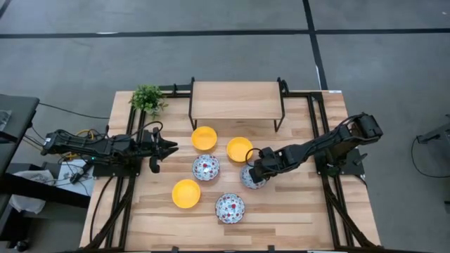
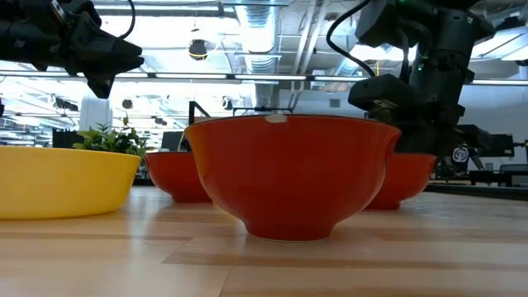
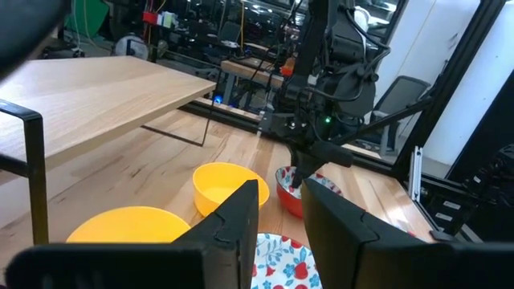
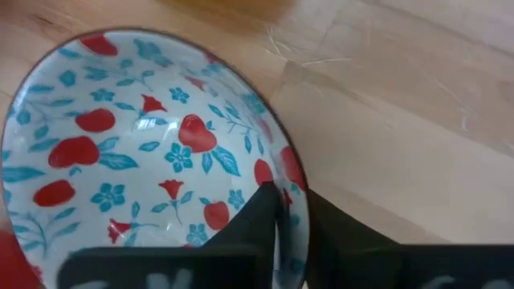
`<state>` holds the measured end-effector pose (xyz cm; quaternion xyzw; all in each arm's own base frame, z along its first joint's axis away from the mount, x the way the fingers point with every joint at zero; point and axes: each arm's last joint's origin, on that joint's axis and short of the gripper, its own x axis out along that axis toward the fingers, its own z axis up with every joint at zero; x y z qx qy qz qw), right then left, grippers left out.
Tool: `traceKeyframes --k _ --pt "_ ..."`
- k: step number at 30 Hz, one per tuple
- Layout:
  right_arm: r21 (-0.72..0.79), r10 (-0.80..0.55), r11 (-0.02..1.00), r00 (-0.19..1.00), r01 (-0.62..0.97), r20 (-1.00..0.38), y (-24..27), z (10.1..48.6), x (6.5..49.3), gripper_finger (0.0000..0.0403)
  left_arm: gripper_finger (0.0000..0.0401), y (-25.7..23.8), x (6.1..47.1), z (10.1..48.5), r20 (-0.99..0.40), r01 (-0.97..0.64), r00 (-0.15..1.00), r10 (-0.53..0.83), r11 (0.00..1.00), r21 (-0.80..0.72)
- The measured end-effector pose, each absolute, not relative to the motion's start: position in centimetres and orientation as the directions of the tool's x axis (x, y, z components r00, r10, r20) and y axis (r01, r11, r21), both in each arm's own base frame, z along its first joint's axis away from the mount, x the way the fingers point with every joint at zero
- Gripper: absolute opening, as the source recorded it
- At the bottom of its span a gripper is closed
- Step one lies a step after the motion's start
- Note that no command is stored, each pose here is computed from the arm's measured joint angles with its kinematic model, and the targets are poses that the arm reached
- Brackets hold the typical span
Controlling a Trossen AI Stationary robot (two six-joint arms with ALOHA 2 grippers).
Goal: Pick & Place Mini bowls
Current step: Put the top right white patterned bowl on the shelf
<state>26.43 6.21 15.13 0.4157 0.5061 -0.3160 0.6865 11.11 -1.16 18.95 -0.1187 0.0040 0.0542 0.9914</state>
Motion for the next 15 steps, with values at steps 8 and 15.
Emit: traceKeyframes --k 8,15 --pt "0.267 -0.007 0.467 0.305 0.843 -0.952 6.3 15.7 26.2 0.0006 0.0097 -1.2 11.1 19.0 -0.017 -0.107 0.994 0.106 0.966 -0.236" --pt "0.302 0.013 0.491 0.340 0.817 -0.940 6.6 16.9 25.7 0.0003 0.0097 -1.2 11.1 19.3 0.012 -0.100 0.994 0.106 0.964 -0.245"
